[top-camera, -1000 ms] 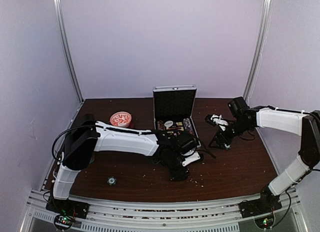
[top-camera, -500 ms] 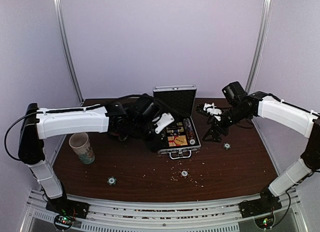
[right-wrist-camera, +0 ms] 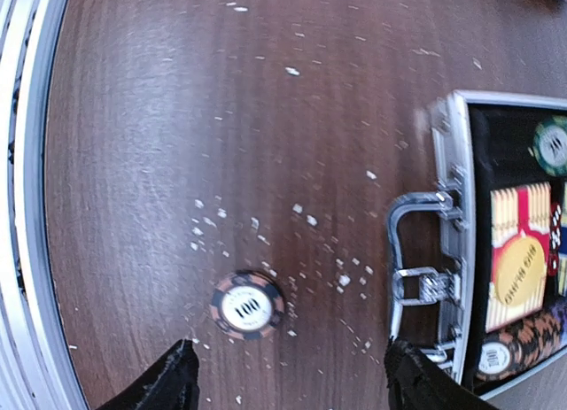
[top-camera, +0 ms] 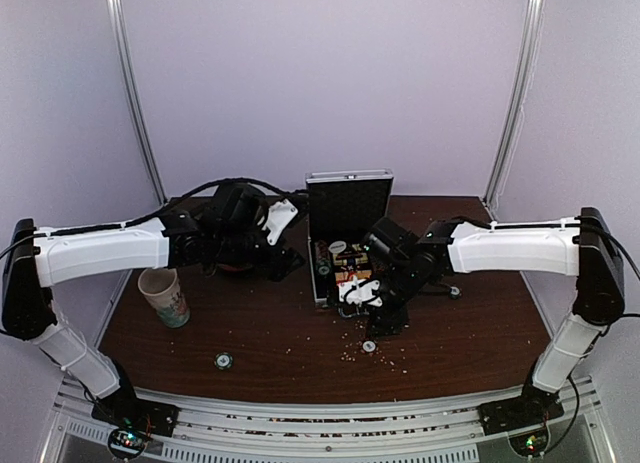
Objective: Pack up texas hold em set
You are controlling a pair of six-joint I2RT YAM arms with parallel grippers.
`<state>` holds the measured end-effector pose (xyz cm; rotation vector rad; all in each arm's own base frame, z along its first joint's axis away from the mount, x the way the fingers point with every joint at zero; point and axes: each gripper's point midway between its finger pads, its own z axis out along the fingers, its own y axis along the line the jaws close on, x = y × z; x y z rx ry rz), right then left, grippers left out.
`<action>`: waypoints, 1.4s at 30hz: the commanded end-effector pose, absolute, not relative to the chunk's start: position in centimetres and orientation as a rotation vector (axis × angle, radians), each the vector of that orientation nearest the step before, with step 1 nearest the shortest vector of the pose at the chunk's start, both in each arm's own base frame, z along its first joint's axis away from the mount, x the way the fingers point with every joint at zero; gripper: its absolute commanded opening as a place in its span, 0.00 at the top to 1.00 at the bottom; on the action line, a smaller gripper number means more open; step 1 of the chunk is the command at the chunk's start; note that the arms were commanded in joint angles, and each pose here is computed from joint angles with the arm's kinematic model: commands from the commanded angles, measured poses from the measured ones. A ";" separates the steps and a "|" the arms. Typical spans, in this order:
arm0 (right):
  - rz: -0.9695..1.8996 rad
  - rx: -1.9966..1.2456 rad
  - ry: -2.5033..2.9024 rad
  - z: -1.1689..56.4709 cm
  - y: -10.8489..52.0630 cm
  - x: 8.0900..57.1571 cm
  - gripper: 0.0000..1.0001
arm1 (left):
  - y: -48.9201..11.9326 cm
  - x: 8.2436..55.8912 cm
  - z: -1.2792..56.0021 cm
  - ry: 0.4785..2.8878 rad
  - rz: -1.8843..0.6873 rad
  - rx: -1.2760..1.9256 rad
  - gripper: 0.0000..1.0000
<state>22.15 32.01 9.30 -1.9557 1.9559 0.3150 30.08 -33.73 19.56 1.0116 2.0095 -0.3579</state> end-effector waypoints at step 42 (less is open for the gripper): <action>0.105 -2.234 1.993 1.2 31.5 19.1 0.59 | -34.6 29.9 21.5 1.931 -0.418 1.015 0.36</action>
